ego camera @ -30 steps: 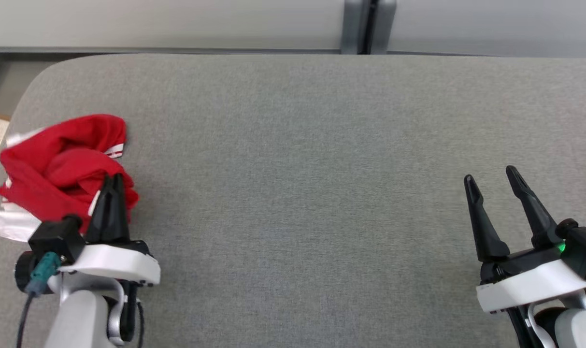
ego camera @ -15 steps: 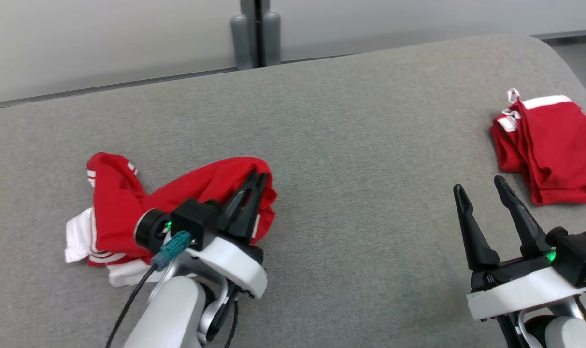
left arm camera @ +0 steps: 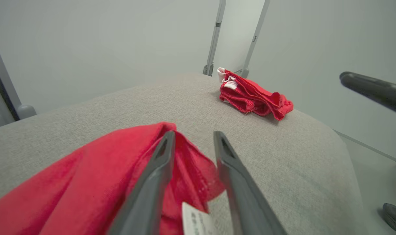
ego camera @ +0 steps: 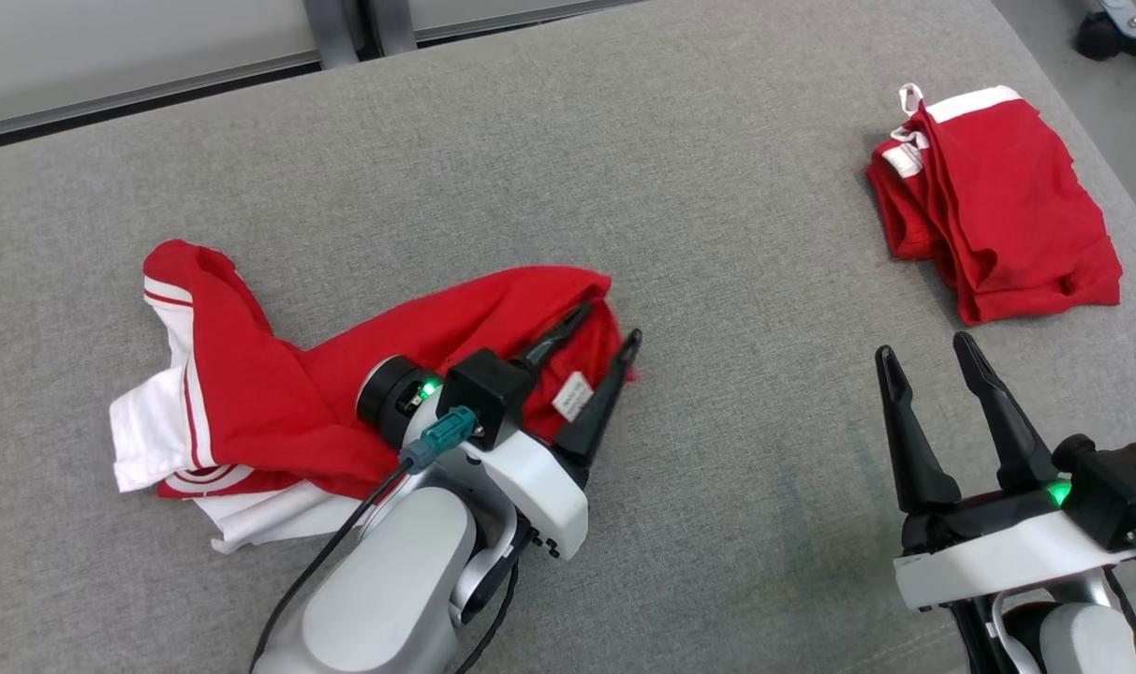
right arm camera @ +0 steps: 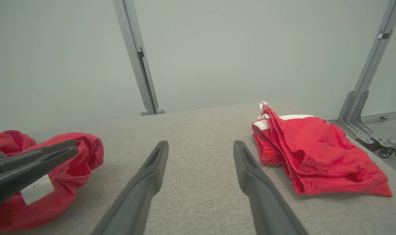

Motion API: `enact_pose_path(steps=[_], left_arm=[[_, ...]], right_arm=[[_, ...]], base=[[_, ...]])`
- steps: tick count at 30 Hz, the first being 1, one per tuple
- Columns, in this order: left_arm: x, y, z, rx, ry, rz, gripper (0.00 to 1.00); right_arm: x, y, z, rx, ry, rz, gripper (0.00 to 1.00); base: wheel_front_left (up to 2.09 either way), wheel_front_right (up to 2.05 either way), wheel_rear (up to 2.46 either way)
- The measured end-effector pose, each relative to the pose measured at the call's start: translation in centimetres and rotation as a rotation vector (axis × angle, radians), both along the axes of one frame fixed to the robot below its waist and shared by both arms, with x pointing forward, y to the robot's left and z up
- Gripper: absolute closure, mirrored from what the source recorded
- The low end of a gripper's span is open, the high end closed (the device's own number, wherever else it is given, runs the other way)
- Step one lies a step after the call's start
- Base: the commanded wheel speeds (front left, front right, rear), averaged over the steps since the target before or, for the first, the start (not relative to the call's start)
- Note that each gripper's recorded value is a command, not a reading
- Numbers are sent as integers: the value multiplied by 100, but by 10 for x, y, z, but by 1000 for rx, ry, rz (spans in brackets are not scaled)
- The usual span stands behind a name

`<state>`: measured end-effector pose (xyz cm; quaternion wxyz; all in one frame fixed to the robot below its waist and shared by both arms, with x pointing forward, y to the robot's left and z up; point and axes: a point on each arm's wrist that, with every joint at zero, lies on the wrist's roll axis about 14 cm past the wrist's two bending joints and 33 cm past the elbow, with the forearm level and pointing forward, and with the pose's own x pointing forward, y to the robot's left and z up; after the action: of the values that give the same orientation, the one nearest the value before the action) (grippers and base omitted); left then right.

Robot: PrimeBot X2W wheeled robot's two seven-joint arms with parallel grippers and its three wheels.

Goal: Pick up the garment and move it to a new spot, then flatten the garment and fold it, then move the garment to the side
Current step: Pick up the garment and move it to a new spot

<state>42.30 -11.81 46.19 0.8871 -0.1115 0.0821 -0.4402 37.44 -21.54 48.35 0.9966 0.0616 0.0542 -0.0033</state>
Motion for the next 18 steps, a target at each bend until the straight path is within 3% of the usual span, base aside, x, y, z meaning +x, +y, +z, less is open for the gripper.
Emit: enact_pose_path(steps=[4, 9, 18], left_arm=[[-2, 2, 12, -37, -34, 13, 0], [9, 30, 43, -102, -104, 145, 0], [32, 165, 52, -27, -161, 579, 0]], right_arm=[[4, 7, 0, 7, -4, 21, 0], [10, 17, 8, 4, -34, 62, 0], [17, 45, 22, 7, -63, 161, 0]], base=[[0, 0, 0], [0, 0, 0], [0, 0, 0]])
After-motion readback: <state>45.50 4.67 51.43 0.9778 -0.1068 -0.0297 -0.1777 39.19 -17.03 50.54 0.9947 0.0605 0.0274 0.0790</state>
